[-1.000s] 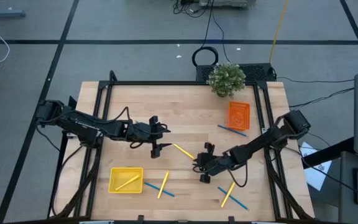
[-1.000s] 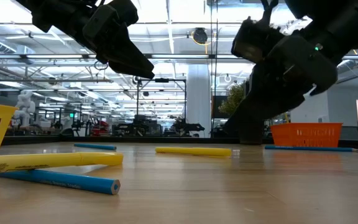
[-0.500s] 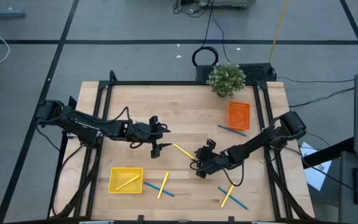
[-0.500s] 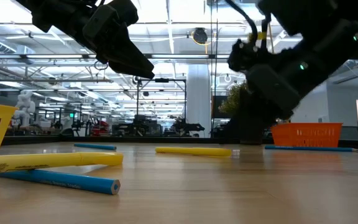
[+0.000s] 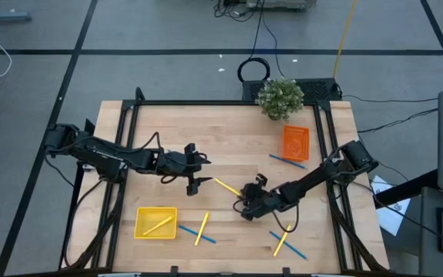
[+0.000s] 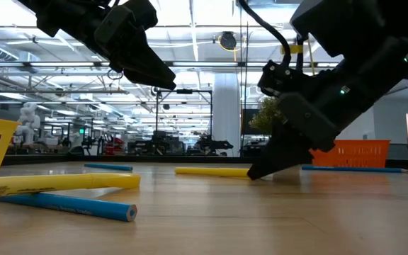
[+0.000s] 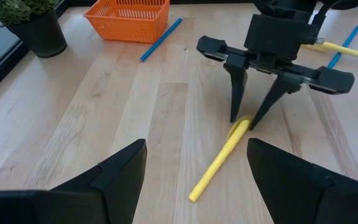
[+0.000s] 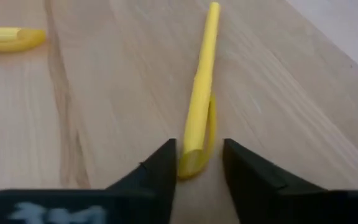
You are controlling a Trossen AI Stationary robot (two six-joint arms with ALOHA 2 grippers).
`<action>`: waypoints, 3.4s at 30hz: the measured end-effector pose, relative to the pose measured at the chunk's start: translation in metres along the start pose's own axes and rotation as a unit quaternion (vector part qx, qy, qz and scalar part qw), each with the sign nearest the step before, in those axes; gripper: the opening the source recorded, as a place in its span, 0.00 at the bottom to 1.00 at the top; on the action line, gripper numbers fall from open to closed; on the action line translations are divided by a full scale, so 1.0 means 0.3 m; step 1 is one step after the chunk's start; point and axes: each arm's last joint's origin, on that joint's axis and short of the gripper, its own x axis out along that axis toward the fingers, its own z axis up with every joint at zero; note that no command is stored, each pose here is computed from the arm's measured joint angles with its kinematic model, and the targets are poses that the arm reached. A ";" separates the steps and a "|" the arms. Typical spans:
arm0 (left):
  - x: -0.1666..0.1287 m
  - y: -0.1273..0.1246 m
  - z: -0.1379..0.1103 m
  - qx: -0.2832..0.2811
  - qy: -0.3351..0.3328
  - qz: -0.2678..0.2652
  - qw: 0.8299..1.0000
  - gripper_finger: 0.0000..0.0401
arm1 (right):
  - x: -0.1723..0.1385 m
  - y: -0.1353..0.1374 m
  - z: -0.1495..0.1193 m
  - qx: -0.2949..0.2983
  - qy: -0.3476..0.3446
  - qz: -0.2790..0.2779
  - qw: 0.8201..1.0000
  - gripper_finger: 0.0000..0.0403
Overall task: Sort pens & pencils
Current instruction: Put the top left yellow ballpen into the yellow bin
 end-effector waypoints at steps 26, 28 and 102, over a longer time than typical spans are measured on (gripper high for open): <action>-0.039 0.006 0.007 -0.011 0.007 0.000 1.000 0.71 | -0.053 0.018 0.020 -0.078 -0.032 0.006 0.996 0.01; -0.040 0.006 0.011 -0.014 0.002 0.000 1.000 0.71 | -0.053 0.018 0.021 -0.081 -0.033 0.005 0.996 0.01; 0.392 -0.169 -0.179 -0.226 0.136 0.133 0.956 0.71 | -0.240 -0.159 0.137 -0.033 -0.153 0.144 0.977 0.42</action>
